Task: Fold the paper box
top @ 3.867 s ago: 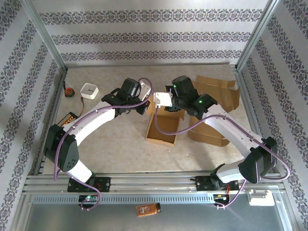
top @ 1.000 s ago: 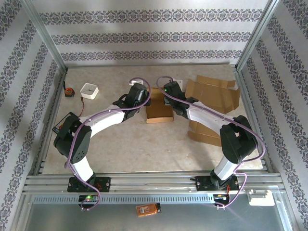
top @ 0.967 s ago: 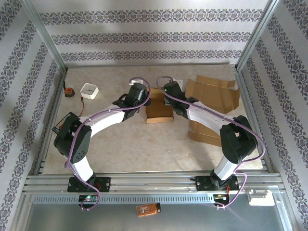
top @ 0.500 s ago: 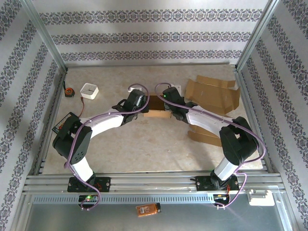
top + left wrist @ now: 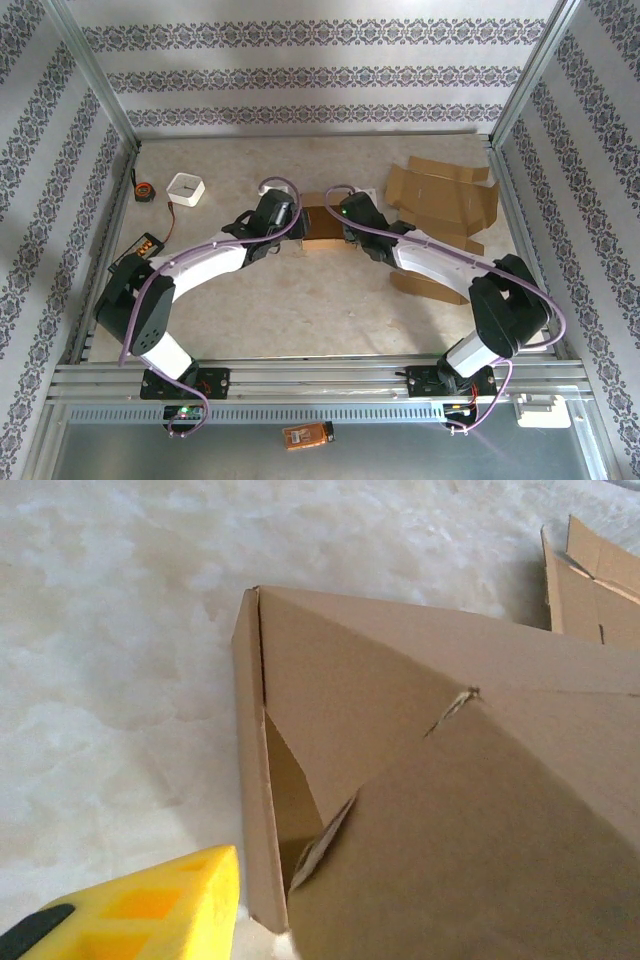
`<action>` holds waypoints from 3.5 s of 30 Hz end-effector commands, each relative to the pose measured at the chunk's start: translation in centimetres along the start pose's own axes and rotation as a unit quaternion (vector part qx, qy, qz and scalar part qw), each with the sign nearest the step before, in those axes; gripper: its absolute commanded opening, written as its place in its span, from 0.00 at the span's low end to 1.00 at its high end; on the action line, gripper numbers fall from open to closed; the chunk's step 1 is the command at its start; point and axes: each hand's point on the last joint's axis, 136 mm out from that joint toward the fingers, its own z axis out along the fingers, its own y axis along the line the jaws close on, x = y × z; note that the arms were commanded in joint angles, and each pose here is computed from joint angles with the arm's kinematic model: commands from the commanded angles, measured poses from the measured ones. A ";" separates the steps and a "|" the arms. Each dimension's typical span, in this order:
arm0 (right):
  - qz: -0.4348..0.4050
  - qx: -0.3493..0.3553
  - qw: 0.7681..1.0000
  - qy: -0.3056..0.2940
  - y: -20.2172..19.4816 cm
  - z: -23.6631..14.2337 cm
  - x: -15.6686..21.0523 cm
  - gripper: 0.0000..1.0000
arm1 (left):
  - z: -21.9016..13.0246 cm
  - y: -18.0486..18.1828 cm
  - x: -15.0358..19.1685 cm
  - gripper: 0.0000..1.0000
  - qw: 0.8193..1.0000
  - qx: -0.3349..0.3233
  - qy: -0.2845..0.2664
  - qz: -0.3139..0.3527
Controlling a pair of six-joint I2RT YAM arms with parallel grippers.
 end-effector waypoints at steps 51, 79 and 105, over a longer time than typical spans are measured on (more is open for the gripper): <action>0.200 -0.148 0.938 0.243 -0.5 1.5 -1.2 0.46 | 1.8 -2.8 -2.6 0.35 0.952 0.153 0.140 -0.223; 0.183 -0.122 0.938 0.269 0.3 4.1 2.3 0.40 | 3.7 -1.6 2.6 0.38 0.945 0.126 0.212 -0.217; 0.115 -0.059 0.970 0.204 -2.3 5.9 -0.6 0.58 | 7.3 1.1 2.5 0.53 0.968 0.039 0.224 -0.101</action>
